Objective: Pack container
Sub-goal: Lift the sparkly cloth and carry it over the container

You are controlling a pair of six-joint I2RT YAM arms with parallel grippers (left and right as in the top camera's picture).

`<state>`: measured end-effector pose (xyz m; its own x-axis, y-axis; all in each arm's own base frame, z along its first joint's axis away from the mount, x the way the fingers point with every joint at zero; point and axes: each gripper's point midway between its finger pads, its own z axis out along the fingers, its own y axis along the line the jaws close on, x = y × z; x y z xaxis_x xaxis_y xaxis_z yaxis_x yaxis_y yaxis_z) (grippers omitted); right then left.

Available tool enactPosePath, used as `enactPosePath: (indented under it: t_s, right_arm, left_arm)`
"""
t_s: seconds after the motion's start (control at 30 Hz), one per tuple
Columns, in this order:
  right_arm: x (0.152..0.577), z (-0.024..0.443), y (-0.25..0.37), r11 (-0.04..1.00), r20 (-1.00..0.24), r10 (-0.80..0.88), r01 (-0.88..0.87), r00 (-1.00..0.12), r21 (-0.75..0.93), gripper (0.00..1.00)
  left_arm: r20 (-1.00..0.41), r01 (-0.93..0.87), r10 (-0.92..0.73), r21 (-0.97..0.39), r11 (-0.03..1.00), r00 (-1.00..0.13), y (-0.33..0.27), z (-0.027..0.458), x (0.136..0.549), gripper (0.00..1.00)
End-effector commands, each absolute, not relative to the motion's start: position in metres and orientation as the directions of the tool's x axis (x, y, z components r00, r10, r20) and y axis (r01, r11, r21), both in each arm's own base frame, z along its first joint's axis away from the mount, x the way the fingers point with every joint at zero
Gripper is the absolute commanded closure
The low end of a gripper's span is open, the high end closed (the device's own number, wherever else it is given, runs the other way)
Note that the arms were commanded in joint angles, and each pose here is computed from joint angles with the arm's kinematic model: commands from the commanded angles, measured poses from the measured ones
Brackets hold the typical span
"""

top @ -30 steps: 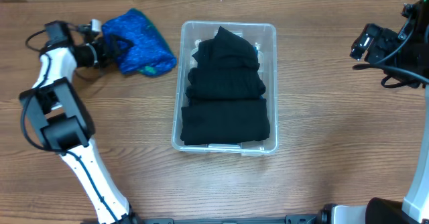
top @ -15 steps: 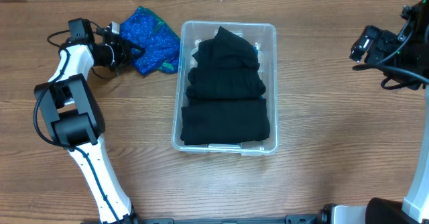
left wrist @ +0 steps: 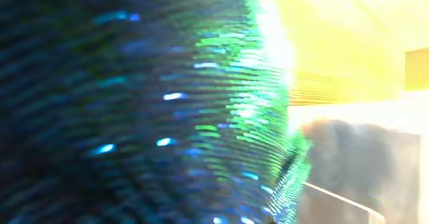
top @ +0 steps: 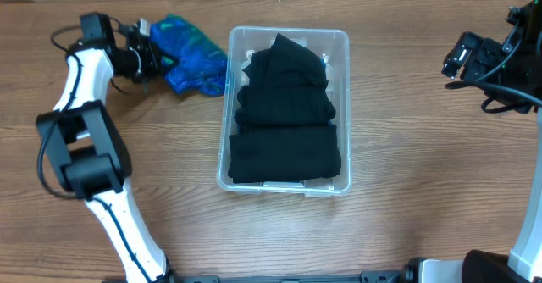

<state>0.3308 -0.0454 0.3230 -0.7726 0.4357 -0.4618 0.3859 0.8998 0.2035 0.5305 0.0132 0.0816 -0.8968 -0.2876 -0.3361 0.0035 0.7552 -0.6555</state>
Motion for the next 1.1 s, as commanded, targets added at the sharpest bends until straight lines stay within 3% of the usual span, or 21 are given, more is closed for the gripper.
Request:
enactPosePath:
  t_s: [0.0, 0.23, 0.37, 0.67, 1.07]
  right_arm:
    - [0.332, 0.322, -0.047, 0.901, -0.465, 0.434, 0.387, -0.772, 0.197, 0.0]
    - [0.332, 0.322, -0.047, 0.902, -0.466, 0.43, 0.385, -0.773, 0.195, 0.0]
    - [0.332, 0.322, -0.047, 0.902, -0.465, 0.43, 0.385, -0.774, 0.195, 0.0]
    - [0.329, 0.32, -0.047, 0.902, -0.454, 0.431, 0.387, -0.779, 0.192, 0.0]
    - [0.328, 0.32, -0.046, 0.902, -0.448, 0.432, 0.388, -0.783, 0.191, 0.0]
  left_arm:
    - [-0.638, 0.287, -0.132, -0.509, 0.811, -0.759, -0.006, 0.225, 0.514, 0.96]
    - [-0.831, 0.469, -0.043, -0.354, 0.809, -0.554, -0.051, 0.362, 0.455, 0.96]
    - [-0.856, 0.498, -0.051, -0.347, 0.795, -0.515, -0.082, 0.399, 0.425, 0.96]
    - [-0.839, 0.58, 0.109, -0.267, 0.77, -0.532, -0.157, 0.385, 0.398, 0.96]
    - [-0.835, 0.593, 0.086, -0.309, 0.743, -0.543, -0.182, 0.39, 0.392, 0.96]
